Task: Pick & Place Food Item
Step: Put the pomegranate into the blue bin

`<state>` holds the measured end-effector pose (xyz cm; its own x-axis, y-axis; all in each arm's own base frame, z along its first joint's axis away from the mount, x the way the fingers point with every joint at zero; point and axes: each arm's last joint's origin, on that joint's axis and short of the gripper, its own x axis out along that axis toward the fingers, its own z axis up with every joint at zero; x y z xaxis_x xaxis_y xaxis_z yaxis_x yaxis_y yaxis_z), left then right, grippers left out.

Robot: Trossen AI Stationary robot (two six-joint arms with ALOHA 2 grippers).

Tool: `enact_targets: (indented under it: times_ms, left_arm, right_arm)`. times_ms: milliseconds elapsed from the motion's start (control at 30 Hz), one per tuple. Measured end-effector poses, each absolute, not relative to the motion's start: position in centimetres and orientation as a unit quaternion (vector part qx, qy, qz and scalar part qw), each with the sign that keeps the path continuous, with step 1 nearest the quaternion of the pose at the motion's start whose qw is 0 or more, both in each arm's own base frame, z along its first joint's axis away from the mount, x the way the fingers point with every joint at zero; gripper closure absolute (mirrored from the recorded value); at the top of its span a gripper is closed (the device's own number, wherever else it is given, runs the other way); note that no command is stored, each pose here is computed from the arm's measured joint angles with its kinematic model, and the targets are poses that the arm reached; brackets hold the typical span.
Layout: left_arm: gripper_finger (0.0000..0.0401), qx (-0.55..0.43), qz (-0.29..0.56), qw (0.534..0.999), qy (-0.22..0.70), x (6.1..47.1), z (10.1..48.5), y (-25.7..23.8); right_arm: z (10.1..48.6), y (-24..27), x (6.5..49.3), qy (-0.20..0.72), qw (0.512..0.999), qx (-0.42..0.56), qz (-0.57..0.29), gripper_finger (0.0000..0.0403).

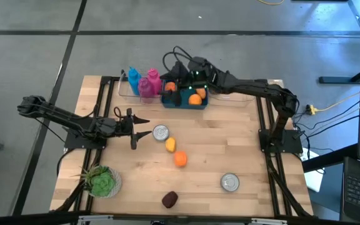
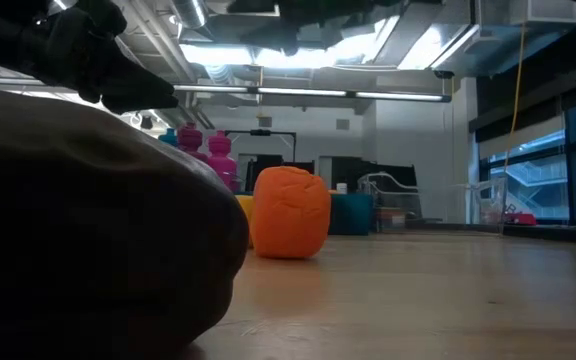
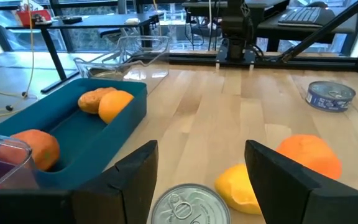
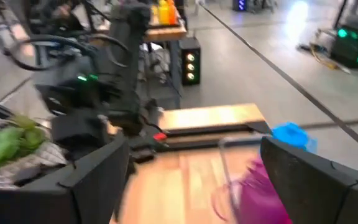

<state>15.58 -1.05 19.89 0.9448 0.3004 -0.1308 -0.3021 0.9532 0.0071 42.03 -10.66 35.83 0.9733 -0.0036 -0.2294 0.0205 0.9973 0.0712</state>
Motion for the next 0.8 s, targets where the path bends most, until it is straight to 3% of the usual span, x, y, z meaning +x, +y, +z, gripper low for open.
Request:
enact_targets:
  times_ms: [233, 433, 800]
  left_arm:
    - [0.0175, -0.001, 0.153, 0.985, 0.081, 15.5, 19.6, -1.0]
    - [0.0175, -0.001, 0.153, 0.985, 0.083, 15.5, 19.5, -1.0]
    - [0.0174, 0.008, 0.151, 0.985, 0.089, 15.5, 19.7, -1.1]
  right_arm:
    - [35.3, -6.6, 43.1, 0.042, 0.999, 0.015, 0.017, 0.0041]
    - [34.1, -6.0, 41.8, 0.011, 1.0, 0.024, 0.014, 0.0041]
    - [30.3, -4.1, 32.3, -0.037, 0.997, 0.032, -0.06, 0.0041]
